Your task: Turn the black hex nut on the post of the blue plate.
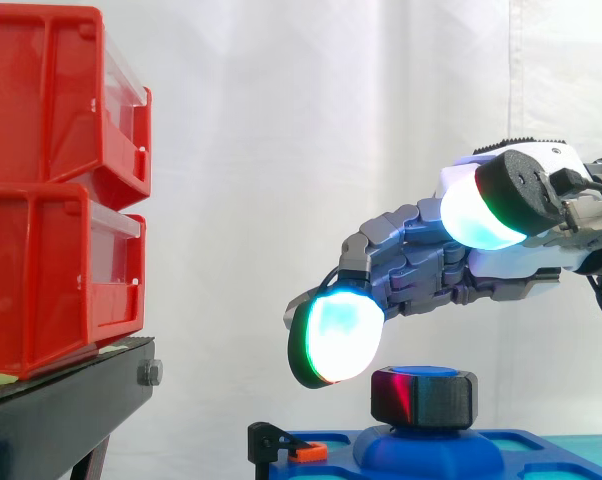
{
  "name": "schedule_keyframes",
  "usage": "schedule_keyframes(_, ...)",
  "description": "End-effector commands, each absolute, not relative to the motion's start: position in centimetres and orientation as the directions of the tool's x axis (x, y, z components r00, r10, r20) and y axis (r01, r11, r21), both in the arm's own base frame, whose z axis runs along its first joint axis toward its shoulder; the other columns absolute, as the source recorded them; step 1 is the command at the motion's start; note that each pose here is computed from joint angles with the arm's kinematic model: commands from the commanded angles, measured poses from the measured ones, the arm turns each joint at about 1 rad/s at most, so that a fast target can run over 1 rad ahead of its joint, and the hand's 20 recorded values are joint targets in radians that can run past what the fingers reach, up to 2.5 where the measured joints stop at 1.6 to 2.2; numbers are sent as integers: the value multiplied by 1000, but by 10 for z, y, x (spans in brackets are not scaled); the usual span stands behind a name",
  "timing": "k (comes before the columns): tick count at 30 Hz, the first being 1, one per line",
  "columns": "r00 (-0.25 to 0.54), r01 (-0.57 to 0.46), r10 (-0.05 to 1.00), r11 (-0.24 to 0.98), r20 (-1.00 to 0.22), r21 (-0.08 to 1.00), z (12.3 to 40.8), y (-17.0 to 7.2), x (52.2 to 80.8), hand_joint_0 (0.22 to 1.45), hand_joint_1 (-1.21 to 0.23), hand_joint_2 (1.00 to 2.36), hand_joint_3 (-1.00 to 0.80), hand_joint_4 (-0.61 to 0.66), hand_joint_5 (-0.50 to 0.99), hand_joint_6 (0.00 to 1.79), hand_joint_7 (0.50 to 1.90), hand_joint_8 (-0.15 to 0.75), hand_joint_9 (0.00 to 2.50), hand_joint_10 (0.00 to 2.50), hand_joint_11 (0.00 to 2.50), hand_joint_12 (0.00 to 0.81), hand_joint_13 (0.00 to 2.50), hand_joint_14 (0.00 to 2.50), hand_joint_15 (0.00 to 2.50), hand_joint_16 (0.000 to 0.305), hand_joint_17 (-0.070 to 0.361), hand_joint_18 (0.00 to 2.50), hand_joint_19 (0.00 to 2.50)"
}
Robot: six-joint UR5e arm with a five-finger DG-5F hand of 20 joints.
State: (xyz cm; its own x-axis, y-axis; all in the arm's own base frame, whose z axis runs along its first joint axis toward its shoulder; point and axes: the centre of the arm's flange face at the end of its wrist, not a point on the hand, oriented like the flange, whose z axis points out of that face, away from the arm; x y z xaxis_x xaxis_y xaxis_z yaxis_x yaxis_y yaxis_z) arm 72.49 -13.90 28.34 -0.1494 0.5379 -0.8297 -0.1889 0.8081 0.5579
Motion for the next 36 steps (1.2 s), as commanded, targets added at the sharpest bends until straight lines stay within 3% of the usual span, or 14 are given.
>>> schedule_keyframes(1,-149,-189,536,809,-831,556,283,-138,725,515,-281,1000,-500,207,-209,503,772,247,266,0,0,346,168,0,7,47,106,74,219)
schedule_keyframes(36,-139,-178,536,814,-833,553,276,-144,722,515,-280,1000,-500,203,-210,503,773,249,269,0,0,345,164,2,13,47,106,74,220)
